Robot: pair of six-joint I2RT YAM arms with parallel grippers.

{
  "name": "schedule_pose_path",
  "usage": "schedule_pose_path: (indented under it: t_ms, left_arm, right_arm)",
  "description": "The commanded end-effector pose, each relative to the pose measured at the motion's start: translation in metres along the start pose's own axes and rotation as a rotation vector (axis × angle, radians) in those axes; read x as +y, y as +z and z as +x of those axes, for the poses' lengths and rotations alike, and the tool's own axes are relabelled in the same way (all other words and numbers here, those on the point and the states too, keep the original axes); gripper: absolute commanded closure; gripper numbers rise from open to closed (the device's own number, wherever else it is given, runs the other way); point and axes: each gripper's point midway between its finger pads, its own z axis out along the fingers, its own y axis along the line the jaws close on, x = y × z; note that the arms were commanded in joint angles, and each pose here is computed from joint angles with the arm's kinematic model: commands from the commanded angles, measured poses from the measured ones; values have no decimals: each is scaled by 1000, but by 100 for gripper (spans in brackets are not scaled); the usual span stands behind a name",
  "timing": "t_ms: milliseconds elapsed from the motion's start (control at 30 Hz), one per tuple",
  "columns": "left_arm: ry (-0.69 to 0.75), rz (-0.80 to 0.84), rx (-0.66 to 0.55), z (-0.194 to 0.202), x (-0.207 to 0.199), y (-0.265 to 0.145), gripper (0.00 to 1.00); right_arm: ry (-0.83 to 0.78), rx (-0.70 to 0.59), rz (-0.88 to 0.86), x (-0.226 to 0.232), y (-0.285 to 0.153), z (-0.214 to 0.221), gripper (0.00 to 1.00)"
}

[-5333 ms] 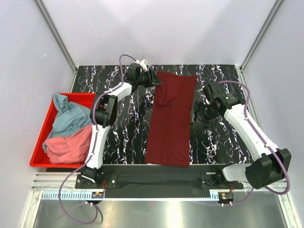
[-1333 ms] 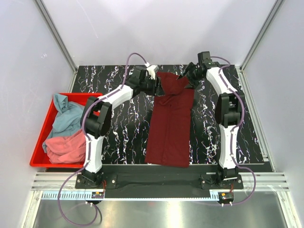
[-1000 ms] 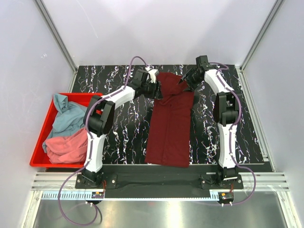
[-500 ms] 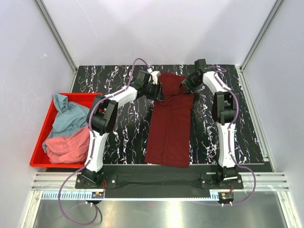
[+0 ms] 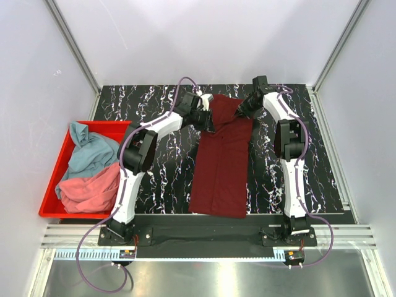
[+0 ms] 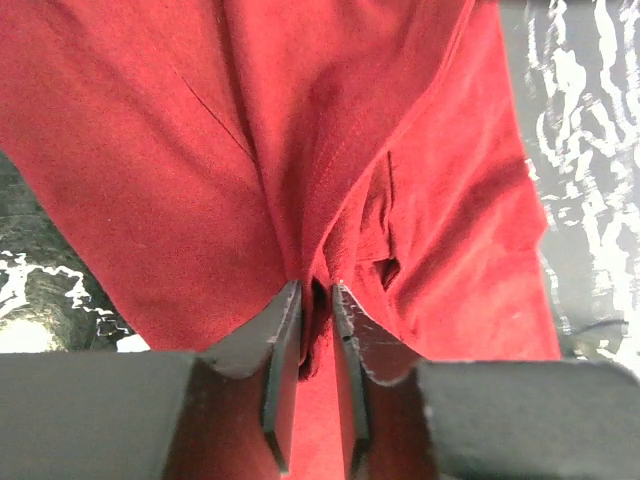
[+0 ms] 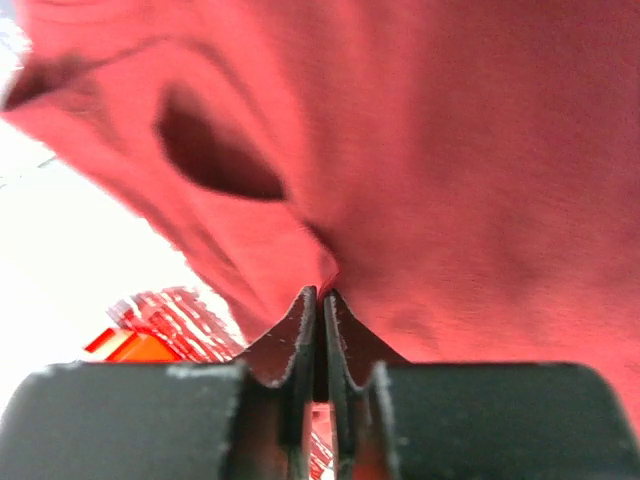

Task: Fold and stack the t-shirts
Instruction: Fold the tshirt

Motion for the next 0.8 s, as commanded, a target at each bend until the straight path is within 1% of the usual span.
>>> schedule_pose_path:
  t_ms: [0,33,167,333,600,767]
  left_arm:
    - [131,-58,-72,-29,-17,-19,80]
    - [146,-94,-83,-32,-16,-21,82]
    - [187,-186,-72,-31,-14,-28,83]
    - [200,-243,-57,-26,-15,-29,82]
    - [100,-136,-85,-34,-45,-25,80]
    - [44,-49,-94,-39,-68,-15,78]
  right_arm:
    - [-73,-42,-114,44,-24,-11,91]
    - [-88,-52,-139,53,-30,-14,92]
    - [-131,-73,-202,72,-46,-17,95]
    - [-142,-40,-211,67,-41,-14,95]
    - [-208,-42,-229,62,-32,-19,94]
    - [-218,-20,-269,62,-26,-23,93]
